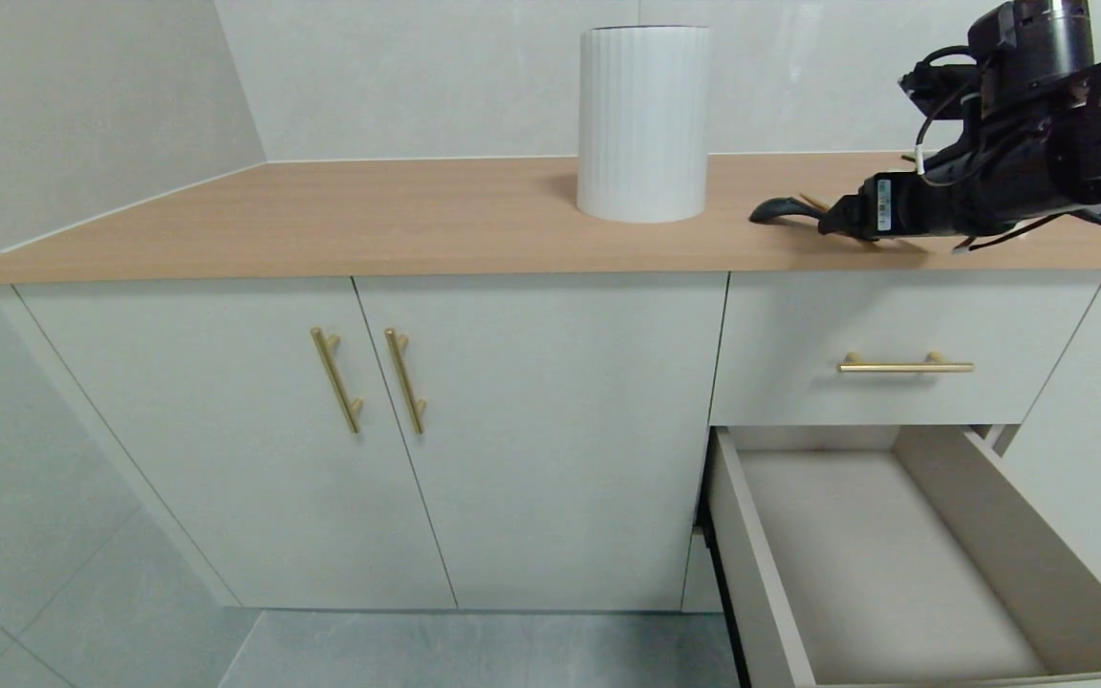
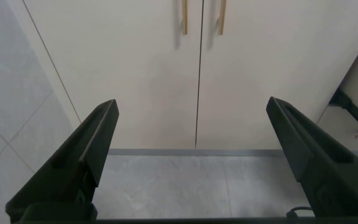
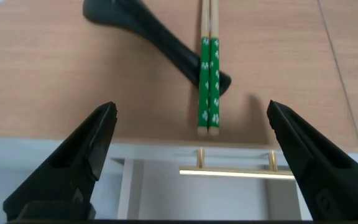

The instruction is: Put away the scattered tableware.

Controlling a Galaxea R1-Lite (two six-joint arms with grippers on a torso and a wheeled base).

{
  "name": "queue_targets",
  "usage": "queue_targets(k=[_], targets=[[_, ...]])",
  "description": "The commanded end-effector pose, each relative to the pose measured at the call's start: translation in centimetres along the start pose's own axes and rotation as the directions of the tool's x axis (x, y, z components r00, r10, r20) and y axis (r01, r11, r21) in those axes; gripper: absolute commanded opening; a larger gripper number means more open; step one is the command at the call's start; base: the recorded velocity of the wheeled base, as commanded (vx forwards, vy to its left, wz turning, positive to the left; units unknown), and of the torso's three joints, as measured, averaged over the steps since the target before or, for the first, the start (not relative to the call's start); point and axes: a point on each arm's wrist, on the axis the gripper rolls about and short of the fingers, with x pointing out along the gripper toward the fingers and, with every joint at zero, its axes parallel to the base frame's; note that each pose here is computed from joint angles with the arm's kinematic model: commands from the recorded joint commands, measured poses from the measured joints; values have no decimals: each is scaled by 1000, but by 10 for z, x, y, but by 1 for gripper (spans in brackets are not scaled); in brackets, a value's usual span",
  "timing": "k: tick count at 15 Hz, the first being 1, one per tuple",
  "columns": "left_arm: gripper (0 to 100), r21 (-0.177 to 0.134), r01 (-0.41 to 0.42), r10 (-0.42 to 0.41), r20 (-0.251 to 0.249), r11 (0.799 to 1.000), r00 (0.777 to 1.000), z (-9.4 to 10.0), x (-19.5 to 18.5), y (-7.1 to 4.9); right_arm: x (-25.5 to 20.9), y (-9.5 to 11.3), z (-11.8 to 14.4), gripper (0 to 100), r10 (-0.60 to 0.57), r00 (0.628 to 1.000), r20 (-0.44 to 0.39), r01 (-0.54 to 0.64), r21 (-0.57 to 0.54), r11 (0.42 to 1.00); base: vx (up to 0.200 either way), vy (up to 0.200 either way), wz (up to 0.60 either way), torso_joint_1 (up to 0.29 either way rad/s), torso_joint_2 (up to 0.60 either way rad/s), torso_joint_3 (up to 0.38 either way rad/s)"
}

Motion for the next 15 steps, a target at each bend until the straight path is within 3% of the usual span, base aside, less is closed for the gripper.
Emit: queue_targets(k=[1,12,13,15], targets=[[100,0,0,0,0,1000,1000,0,0,0,6,1,-3,100,-13,1000,-8,13,-2,1000,0,0,0,0,0,0],[100,0,0,0,0,1000,1000,0,0,0,9,-1,-2,100,-31,1000,2,31,2,1000,0,0,0,0,0,0],[100,0,0,0,-1,1000,1000,0,0,0,10,-2,-2,0,-34,999,0,34,4,999,0,0,0,0,0,0],[100,0,0,0,0,1000,1000,0,0,0,10,-5,-3,0,-41,999,-3,41,5,999,0,0,0,0,0,0]])
